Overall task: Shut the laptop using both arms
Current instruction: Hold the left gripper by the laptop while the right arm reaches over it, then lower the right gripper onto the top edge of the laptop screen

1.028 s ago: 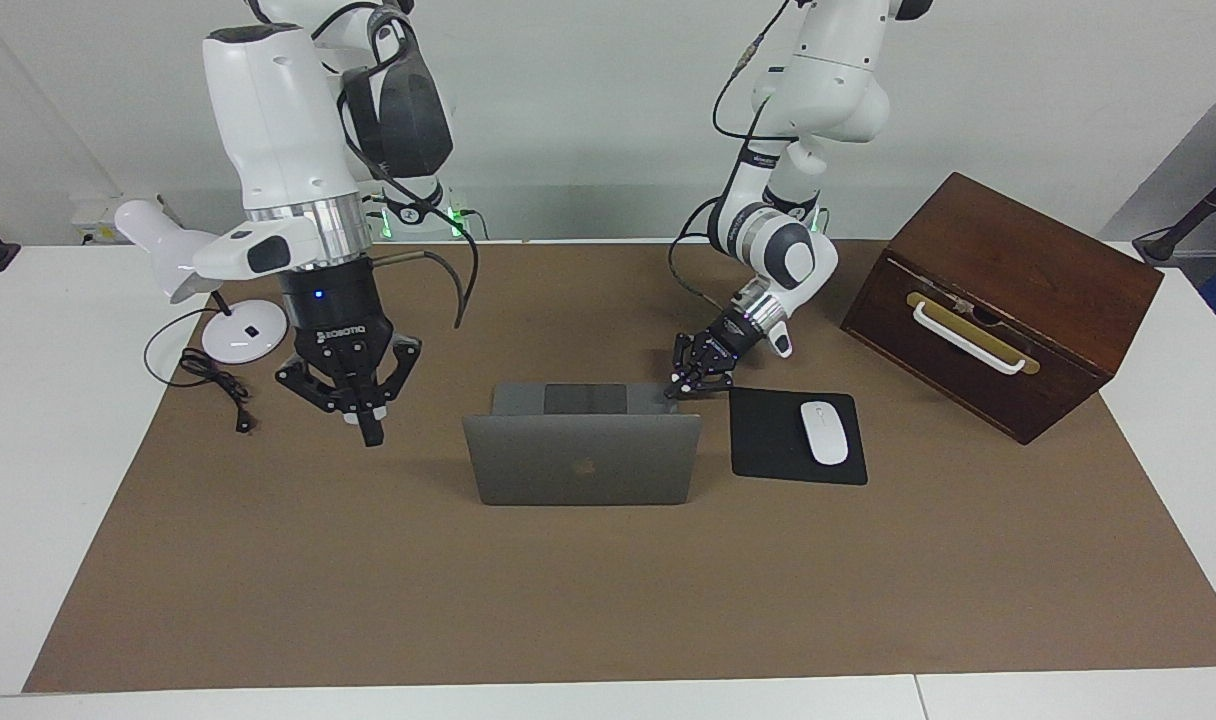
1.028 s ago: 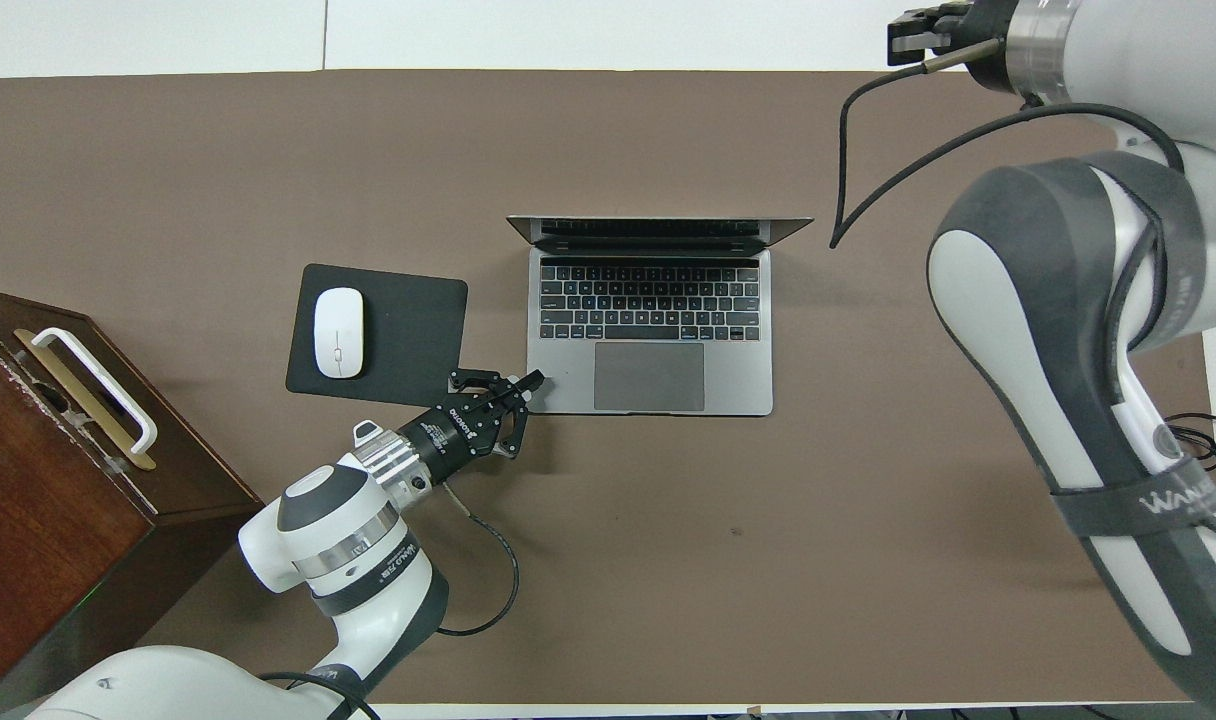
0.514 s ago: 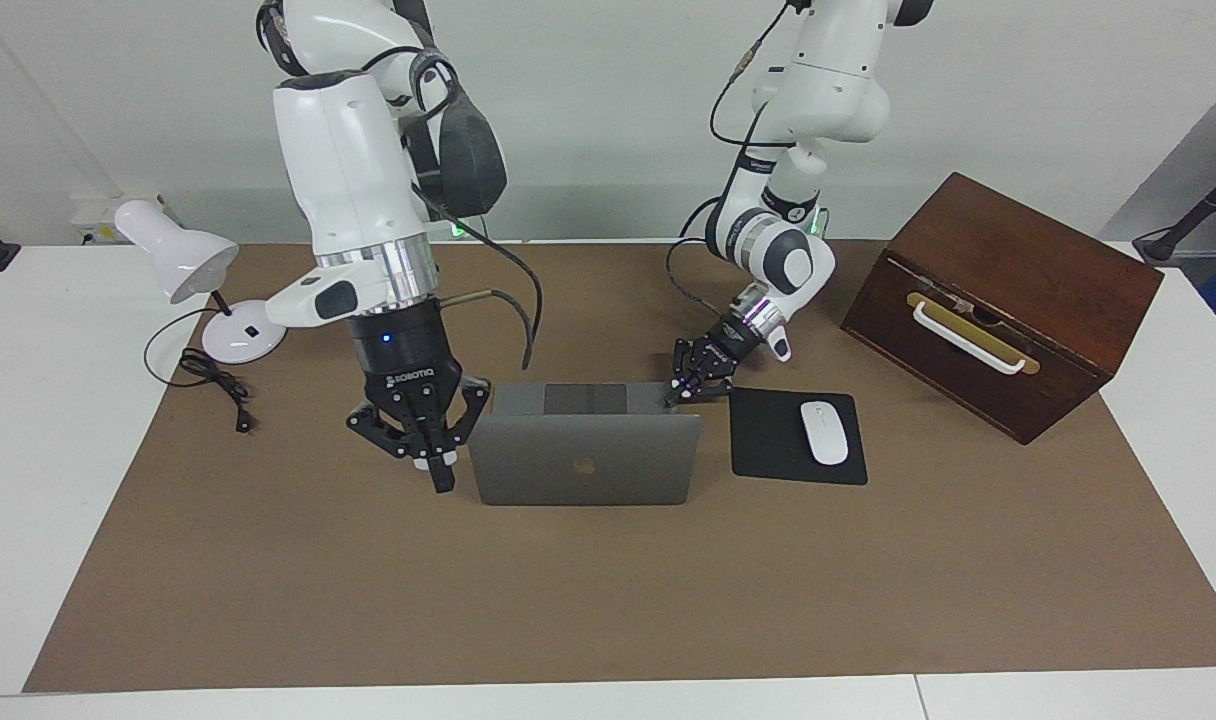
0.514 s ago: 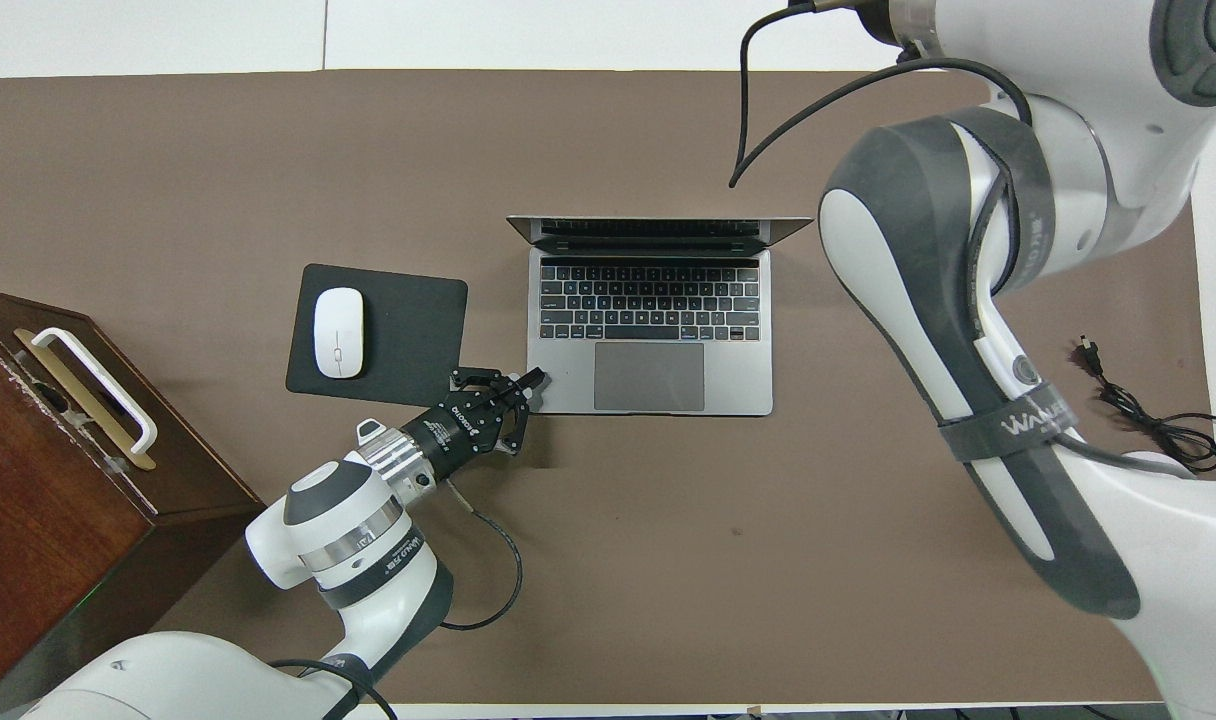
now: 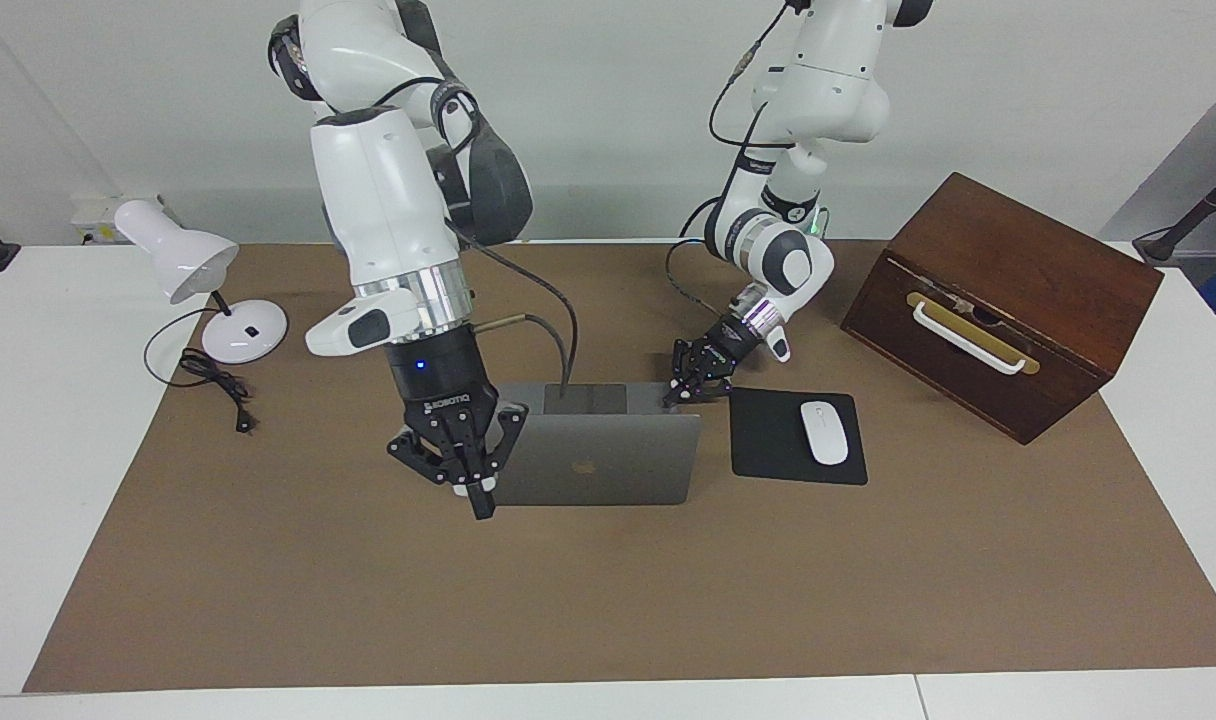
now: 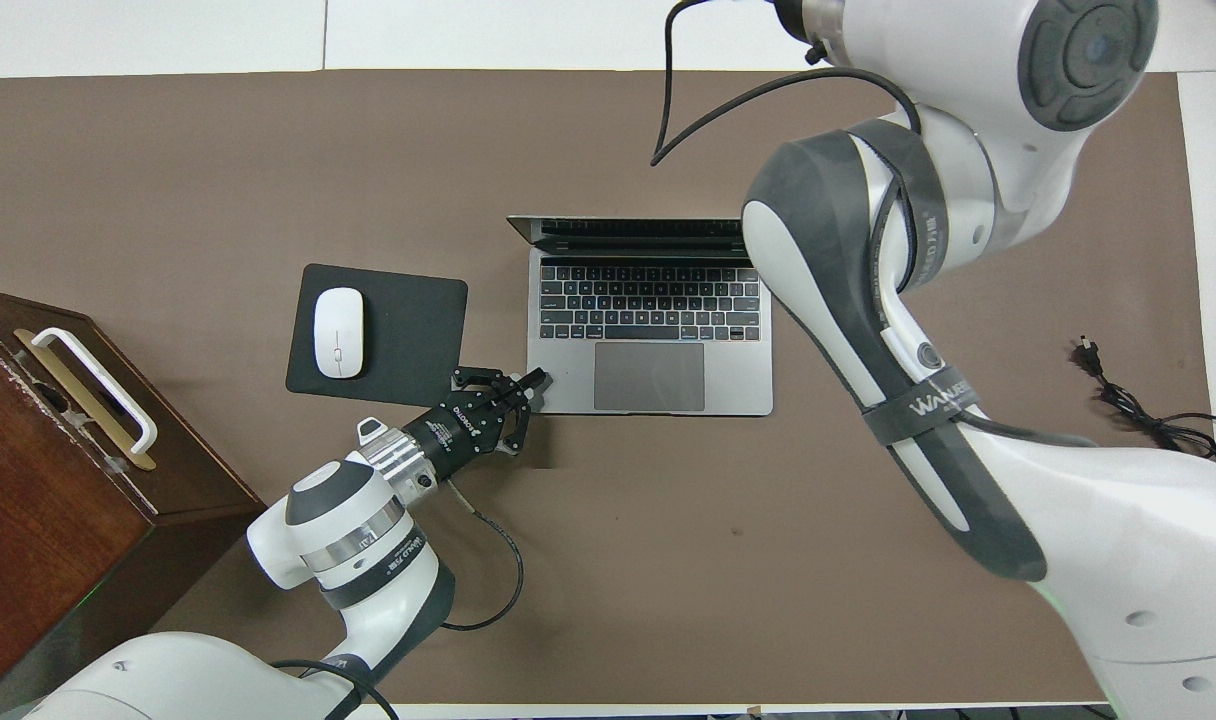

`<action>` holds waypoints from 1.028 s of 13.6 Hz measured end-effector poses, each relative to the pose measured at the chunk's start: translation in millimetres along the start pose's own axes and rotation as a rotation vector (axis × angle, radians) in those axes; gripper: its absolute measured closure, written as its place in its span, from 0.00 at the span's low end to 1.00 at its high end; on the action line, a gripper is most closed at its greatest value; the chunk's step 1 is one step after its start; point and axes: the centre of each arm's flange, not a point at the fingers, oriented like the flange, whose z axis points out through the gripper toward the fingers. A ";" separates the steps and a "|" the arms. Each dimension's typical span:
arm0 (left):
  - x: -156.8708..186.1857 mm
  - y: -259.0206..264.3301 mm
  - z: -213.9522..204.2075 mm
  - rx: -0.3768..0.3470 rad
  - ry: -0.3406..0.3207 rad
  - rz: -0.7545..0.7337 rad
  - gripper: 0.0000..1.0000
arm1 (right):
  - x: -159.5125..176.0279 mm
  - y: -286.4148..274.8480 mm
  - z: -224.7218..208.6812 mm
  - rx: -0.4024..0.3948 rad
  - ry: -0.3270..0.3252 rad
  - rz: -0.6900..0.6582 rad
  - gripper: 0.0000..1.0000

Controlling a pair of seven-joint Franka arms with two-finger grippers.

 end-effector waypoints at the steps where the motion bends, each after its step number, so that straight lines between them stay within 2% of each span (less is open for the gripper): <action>1: 0.0 -0.1 0.0 0.000 0.000 0.004 0.99 | -5.2 -10.5 5.0 0.013 -0.001 0.034 0.99; 4: 0.0 -0.1 0.0 0.000 0.001 0.009 0.99 | -25.7 -38.2 24.9 0.040 -0.020 0.108 0.99; 9: -0.2 -0.2 0.1 0.000 0.002 0.013 0.99 | -61.3 -29.7 87.7 0.023 -0.071 0.118 0.99; 14: -0.2 -0.2 0.1 -0.001 0.003 0.014 0.99 | -74.3 -28.0 98.3 -0.029 -0.172 0.182 0.99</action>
